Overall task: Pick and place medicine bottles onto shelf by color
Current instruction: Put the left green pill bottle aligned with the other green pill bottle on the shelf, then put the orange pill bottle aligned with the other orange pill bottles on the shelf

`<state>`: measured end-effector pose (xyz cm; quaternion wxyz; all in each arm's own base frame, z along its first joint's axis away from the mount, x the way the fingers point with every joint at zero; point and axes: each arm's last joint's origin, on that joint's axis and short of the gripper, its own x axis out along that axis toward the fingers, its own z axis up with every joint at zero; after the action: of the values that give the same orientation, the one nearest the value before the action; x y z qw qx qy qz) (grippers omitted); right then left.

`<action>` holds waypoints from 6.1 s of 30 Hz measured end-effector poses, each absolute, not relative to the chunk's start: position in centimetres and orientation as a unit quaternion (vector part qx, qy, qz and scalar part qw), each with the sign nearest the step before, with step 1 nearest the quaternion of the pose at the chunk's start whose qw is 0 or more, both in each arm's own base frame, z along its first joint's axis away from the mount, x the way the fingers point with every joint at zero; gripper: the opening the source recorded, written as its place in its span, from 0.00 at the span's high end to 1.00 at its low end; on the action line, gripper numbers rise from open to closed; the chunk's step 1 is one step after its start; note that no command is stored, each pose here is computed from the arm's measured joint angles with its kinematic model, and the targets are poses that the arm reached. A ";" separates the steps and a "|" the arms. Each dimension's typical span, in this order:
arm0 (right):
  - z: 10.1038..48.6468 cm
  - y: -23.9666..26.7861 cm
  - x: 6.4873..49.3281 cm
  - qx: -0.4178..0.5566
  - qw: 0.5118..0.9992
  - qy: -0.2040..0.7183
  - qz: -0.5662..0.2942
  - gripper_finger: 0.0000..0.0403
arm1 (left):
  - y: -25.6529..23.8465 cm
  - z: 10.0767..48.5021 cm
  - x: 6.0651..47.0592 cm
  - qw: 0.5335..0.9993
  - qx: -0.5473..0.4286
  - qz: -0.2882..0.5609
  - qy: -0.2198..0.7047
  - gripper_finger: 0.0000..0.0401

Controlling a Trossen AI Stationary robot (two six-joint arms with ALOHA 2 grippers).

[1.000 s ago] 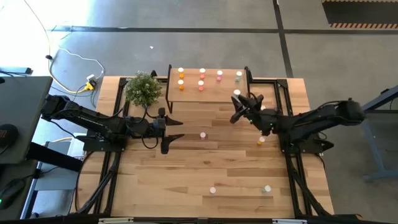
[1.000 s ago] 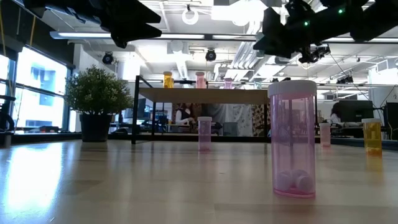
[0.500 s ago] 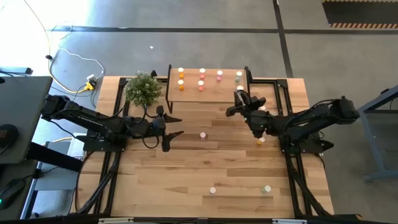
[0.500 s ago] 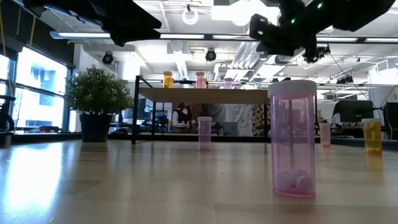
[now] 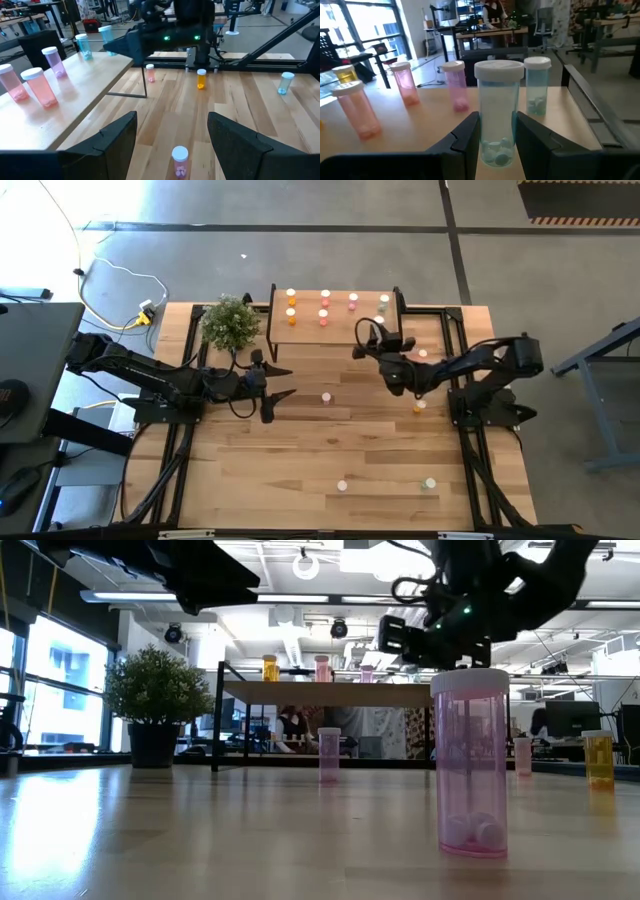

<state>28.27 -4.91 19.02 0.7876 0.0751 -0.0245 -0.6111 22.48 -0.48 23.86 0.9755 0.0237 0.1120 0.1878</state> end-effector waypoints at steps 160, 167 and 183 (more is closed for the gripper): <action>31.0 3.7 22.0 -0.070 0.802 0.049 -0.591 0.61 | -0.5 23.1 22.3 0.971 0.022 0.187 0.149 0.42; 30.5 6.5 22.2 -0.095 0.856 0.012 -0.508 0.61 | -0.5 23.2 22.3 0.971 0.016 0.188 0.144 0.42; 25.9 9.9 23.5 -0.051 0.967 0.029 -0.246 0.61 | -0.3 24.8 19.6 0.971 -0.021 0.193 0.138 0.42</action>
<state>23.48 9.86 25.94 0.9675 -0.0510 0.0286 -0.2462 19.56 -0.31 24.81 0.9713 -0.0212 0.1376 0.1928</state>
